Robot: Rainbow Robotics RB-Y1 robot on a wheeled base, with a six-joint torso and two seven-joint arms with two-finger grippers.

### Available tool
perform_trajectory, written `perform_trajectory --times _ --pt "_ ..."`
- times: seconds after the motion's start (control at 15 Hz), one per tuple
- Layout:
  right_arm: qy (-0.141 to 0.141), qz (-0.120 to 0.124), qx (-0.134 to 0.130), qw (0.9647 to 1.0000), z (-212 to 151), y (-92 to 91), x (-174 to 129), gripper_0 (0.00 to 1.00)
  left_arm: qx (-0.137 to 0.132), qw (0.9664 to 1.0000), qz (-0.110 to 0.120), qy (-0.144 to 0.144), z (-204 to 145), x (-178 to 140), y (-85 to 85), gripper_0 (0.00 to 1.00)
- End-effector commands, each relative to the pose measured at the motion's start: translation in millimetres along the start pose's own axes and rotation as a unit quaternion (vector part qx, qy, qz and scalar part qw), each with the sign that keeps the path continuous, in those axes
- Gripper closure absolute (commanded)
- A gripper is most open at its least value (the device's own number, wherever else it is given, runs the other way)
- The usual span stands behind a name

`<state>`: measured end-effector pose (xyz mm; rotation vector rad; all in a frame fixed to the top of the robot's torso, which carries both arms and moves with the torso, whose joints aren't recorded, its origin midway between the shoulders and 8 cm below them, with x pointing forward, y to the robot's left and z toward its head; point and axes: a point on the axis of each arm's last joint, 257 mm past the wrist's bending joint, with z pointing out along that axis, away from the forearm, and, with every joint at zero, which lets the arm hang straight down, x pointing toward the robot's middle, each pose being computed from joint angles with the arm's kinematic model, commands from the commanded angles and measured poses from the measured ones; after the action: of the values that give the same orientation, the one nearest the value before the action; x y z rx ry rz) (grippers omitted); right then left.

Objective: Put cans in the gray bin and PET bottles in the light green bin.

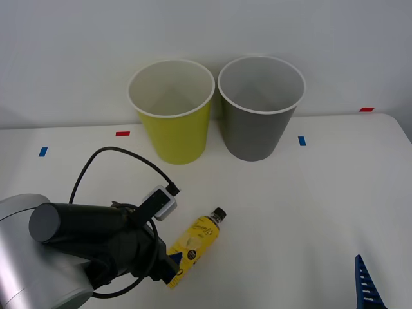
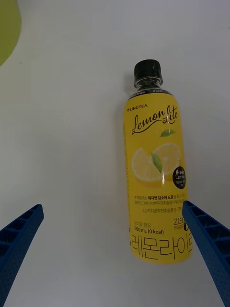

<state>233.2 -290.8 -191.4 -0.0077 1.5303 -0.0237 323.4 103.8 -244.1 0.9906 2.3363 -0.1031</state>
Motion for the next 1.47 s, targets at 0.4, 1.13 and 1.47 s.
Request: perform_trajectory --times 0.4,1.13,1.47 --pt "0.000 0.000 0.000 1.0000 0.0 0.0 0.0 0.00 -0.013 0.9999 -0.010 0.001 -5.9 -6.3 -2.7 0.00" --pt "0.000 0.000 0.000 1.0000 0.0 0.0 0.0 0.00 -0.041 0.9991 -0.001 0.008 4.3 -1.4 -8.3 0.00" --pt "0.000 0.000 0.000 1.0000 0.0 0.0 0.0 0.00 -0.039 0.9992 0.001 0.012 4.9 2.2 -9.5 0.00"
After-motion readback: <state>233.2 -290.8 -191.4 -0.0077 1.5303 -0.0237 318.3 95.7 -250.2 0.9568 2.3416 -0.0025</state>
